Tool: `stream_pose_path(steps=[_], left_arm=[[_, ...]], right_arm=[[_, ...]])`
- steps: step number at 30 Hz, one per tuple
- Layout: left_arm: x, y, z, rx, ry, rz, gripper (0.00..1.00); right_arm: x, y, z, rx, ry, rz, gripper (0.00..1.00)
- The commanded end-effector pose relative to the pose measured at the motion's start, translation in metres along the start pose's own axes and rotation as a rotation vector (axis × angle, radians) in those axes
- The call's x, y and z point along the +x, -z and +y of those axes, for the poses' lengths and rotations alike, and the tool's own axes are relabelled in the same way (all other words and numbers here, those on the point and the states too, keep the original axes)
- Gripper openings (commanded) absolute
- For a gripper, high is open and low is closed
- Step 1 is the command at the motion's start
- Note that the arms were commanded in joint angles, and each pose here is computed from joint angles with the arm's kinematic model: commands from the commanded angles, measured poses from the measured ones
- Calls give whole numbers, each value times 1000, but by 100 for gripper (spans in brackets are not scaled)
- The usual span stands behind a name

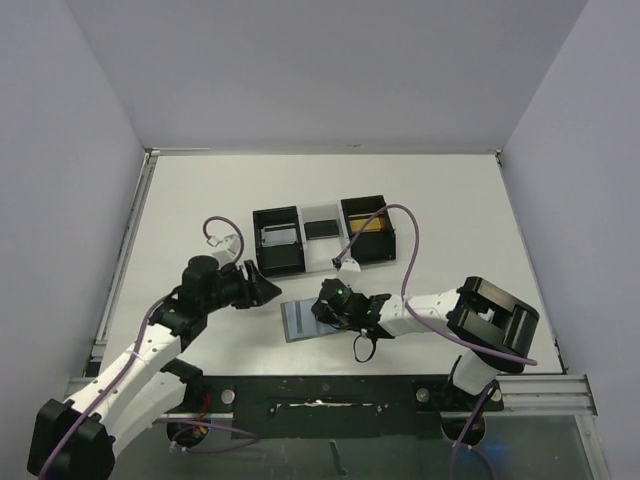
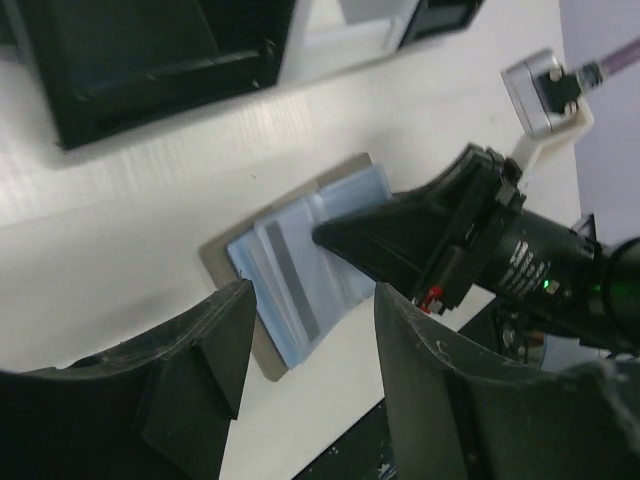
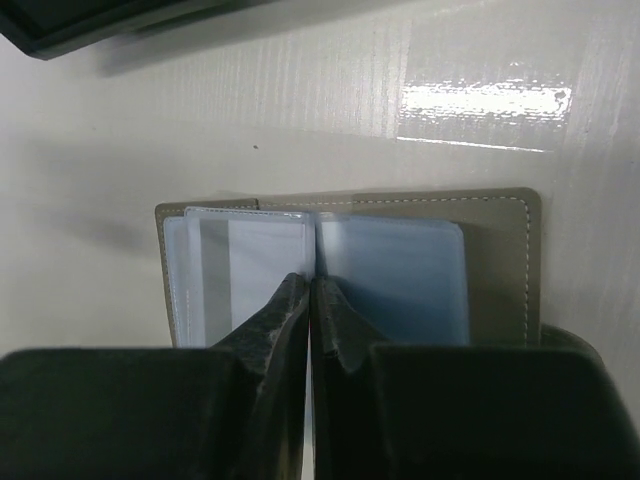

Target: Take the credit cards out of the card holder

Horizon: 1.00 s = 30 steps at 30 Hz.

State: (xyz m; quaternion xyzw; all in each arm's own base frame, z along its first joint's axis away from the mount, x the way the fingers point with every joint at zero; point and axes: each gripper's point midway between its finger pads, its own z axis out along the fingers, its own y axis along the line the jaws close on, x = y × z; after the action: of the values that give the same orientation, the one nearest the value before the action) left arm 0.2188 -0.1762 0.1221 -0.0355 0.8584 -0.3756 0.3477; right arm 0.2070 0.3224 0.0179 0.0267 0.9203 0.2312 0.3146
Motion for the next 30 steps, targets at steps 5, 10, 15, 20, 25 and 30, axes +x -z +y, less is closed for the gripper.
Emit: stream_pose_path(steps=[5,10,15,20,25,30], left_arm=[[33,-36,-36,121,3,14,45],[45,-49,-51,181,29,22,45],[52,-59,-27,93,128,-14,43],[50,-61,-17,73,155,-61,43],[54,-64,-19,90,156,-44,43],[59,-66,-20,108,163,-25,42]], right_arm=[[22,0,-27,-78,-131,80,0],[23,-2,-30,-83,-147,87,0],[19,-3,-38,-40,-152,43,0],[21,-6,-37,-19,-139,52,0],[23,-8,-36,-17,-137,68,0],[25,-8,-40,-16,-150,74,0]])
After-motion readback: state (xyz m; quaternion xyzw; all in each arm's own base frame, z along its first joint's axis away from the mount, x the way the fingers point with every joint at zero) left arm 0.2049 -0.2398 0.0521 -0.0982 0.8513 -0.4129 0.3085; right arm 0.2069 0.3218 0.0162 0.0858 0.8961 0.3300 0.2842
